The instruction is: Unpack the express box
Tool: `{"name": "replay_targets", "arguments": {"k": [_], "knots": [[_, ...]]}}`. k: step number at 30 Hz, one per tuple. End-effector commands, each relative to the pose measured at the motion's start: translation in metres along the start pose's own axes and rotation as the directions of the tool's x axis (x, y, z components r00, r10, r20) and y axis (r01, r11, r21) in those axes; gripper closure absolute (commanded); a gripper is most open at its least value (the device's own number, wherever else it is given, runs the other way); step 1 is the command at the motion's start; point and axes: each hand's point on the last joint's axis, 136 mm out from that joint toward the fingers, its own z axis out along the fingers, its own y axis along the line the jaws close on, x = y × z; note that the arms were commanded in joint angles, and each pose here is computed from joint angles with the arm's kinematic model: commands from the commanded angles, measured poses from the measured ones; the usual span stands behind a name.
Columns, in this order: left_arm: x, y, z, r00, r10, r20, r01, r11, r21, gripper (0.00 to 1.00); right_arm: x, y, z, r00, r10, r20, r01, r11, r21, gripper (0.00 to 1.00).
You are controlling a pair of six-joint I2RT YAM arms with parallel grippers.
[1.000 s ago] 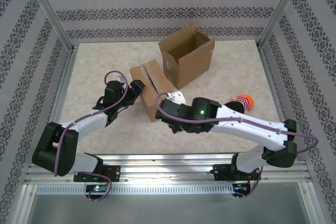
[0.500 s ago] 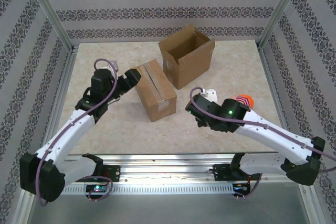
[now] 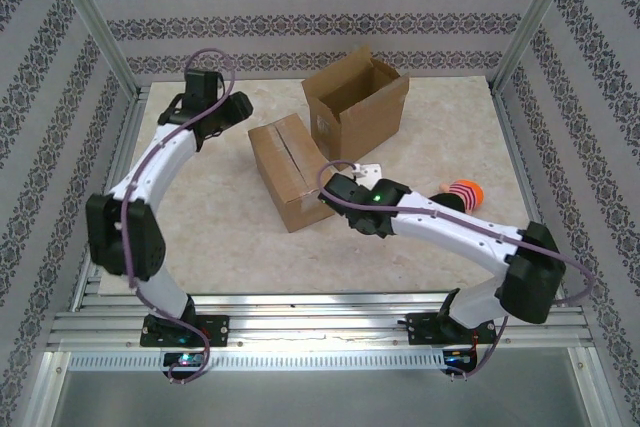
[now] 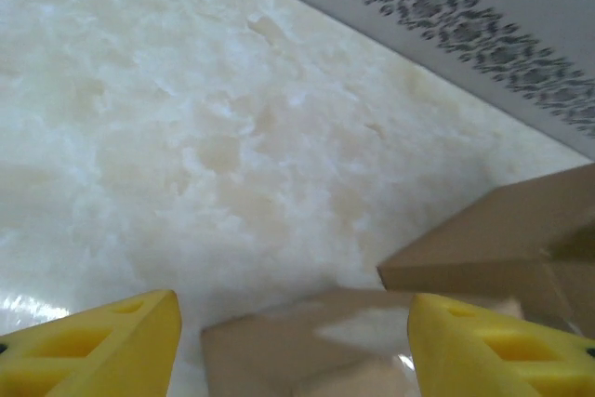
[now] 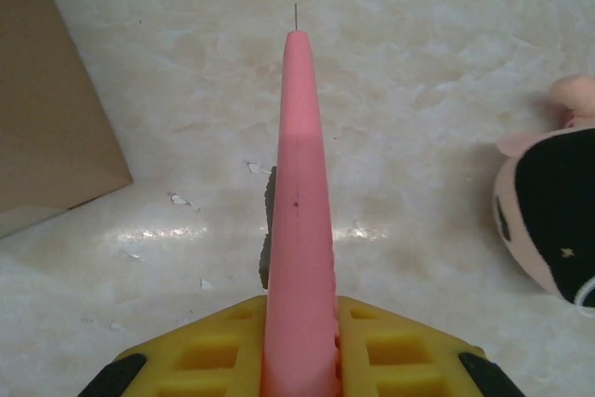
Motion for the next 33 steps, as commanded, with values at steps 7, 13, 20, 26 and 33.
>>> {"name": "replay_targets", "arguments": {"k": [7,13,20,26,33], "knots": [[0.001,0.003,0.061,0.997,0.043,-0.070,-0.044,0.999,-0.010,0.34,-0.020,0.028,0.016,1.000,0.015,0.014,-0.016,1.000,0.009,1.00],[0.039,0.014,0.078,0.986,0.042,-0.159,-0.044,0.999,-0.008,0.34,-0.031,0.041,0.027,1.000,0.002,0.004,-0.002,1.000,0.011,1.00],[0.080,0.018,0.071,0.973,0.048,-0.225,-0.049,0.999,0.004,0.34,-0.049,0.044,0.036,1.000,-0.006,0.006,0.006,1.000,0.019,1.00],[0.106,0.021,0.043,0.972,0.040,-0.232,-0.039,0.999,0.008,0.34,-0.061,0.033,0.045,1.000,-0.002,0.006,0.002,0.999,0.034,1.00],[0.139,0.032,0.015,0.968,0.028,-0.248,-0.030,1.000,-0.004,0.33,-0.075,0.025,0.052,1.000,0.011,0.011,-0.011,0.999,0.032,1.00]]}}
